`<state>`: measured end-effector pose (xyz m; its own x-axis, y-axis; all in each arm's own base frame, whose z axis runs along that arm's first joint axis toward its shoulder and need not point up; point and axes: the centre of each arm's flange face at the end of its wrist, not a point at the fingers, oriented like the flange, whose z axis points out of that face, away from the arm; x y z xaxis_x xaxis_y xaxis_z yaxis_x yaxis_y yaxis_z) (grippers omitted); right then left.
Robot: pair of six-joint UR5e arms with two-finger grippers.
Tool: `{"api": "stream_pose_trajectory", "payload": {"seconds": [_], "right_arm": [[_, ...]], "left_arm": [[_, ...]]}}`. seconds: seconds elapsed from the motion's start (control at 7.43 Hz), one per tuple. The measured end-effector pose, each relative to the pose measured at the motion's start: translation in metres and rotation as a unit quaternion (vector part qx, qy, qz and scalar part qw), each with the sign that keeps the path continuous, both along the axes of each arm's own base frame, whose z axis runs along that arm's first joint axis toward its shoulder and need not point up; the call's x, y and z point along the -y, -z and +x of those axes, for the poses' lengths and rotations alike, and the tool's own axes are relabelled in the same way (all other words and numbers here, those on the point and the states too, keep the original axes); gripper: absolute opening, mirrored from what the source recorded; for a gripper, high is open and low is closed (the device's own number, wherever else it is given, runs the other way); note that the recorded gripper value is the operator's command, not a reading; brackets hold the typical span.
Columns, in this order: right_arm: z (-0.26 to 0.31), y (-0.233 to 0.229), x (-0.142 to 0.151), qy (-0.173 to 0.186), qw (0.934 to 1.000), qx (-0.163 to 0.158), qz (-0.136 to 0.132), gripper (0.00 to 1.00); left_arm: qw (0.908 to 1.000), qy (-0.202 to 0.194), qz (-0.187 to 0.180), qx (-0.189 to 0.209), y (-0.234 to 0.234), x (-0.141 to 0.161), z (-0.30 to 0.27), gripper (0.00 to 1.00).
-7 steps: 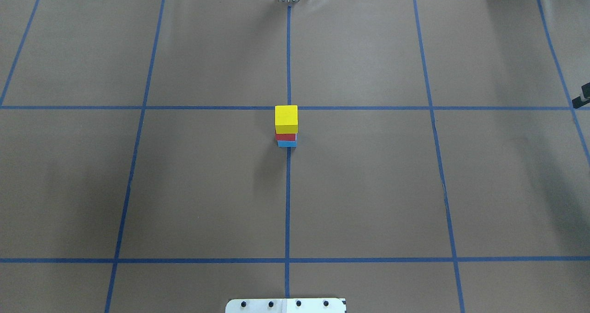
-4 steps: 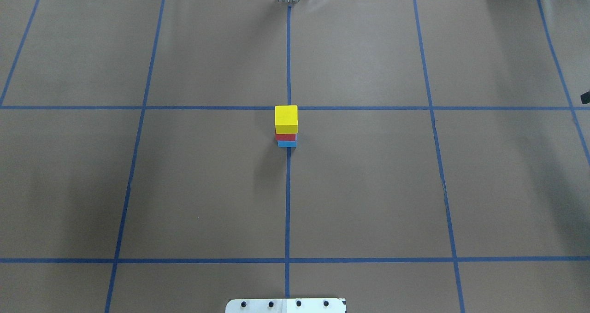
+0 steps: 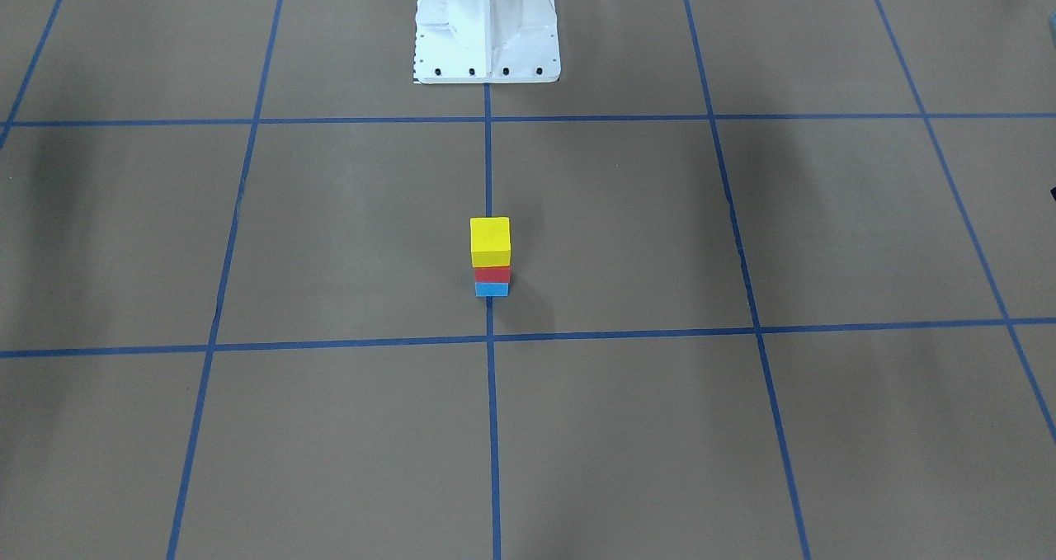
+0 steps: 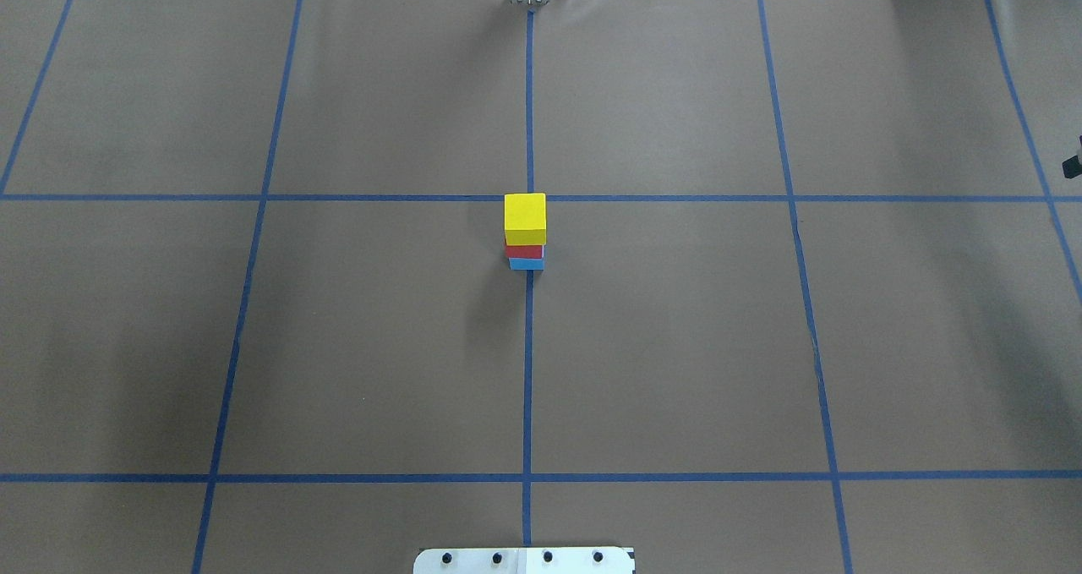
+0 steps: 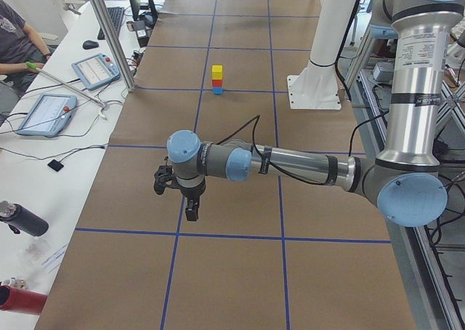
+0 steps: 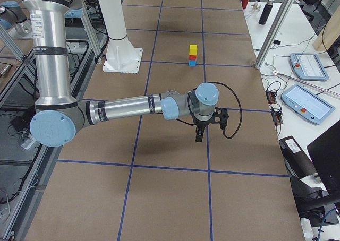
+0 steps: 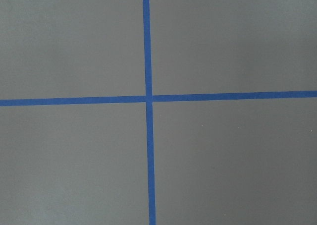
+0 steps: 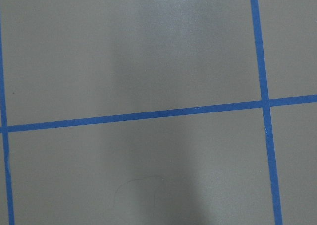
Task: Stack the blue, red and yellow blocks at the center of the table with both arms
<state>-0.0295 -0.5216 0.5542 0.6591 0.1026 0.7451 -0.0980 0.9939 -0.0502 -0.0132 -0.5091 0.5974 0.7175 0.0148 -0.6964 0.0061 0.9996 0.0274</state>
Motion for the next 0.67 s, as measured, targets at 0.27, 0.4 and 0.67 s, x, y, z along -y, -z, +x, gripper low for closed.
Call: {"api": "stream_pose_trajectory", "payload": {"seconds": [0.27,0.4,0.67], "right_arm": [[0.014,0.006,0.003,0.037,0.9984,-0.042,0.012,0.99],[0.022,0.006,0.004,0.052,0.9968,-0.058,0.018,0.99],[0.03,0.004,0.003,0.062,0.9955,-0.069,0.02,0.99]], "left_arm": [[0.9999,0.007,-0.007,-0.001,0.001,0.0,0.0,0.99],[0.9999,0.008,-0.007,-0.001,0.0,0.0,0.0,0.99],[0.9999,0.009,-0.007,-0.001,-0.001,0.0,0.001,0.99]]}}
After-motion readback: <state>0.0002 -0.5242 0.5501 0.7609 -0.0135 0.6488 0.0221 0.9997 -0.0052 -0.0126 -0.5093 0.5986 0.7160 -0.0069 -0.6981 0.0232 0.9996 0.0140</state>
